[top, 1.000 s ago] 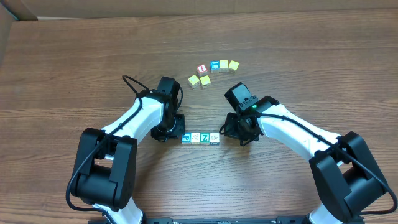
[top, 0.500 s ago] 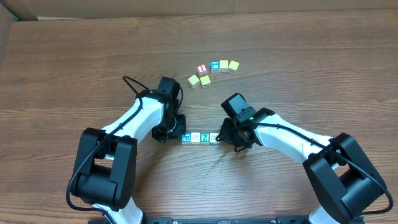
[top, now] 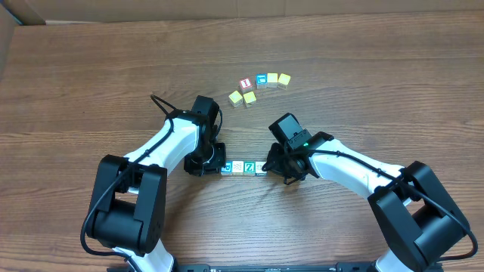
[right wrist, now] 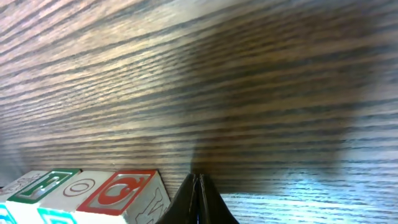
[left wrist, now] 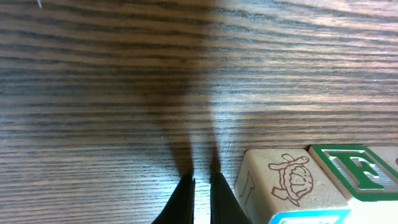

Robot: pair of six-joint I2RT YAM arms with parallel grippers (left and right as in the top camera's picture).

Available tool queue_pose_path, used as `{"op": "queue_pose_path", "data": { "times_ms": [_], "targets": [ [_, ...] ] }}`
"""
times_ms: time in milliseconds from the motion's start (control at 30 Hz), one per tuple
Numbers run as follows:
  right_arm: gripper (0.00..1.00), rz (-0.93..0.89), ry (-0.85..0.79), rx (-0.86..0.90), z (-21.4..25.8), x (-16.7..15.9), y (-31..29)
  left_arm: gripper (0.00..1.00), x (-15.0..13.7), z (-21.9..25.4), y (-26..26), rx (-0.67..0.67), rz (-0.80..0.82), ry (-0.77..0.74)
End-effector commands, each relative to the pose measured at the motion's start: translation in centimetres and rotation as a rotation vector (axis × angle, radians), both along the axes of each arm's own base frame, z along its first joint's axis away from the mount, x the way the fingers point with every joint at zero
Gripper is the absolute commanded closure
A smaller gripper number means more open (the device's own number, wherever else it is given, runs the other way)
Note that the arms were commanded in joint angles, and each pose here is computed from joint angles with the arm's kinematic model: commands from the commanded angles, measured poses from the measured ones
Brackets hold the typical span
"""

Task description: Flip 4 blocks

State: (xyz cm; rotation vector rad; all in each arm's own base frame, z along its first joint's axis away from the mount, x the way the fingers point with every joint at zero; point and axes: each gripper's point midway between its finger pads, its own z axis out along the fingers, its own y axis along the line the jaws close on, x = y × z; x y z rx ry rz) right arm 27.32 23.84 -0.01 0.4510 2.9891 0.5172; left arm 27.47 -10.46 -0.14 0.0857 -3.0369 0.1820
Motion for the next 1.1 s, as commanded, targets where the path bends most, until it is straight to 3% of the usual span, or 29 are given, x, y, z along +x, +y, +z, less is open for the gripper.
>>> {"op": "queue_pose_path", "data": {
  "times_ms": [0,1067],
  "targets": [
    [0.96,0.012,0.019,0.031,-0.1,-0.6,0.7,0.96,-0.5,-0.6,-0.2,-0.01,-0.017,0.024],
    [0.96,-0.004,0.039,0.067,0.1,-1.2,1.9,0.96,2.7,-0.5,-1.6,-0.066,-0.054,-0.115]
  ]
}}
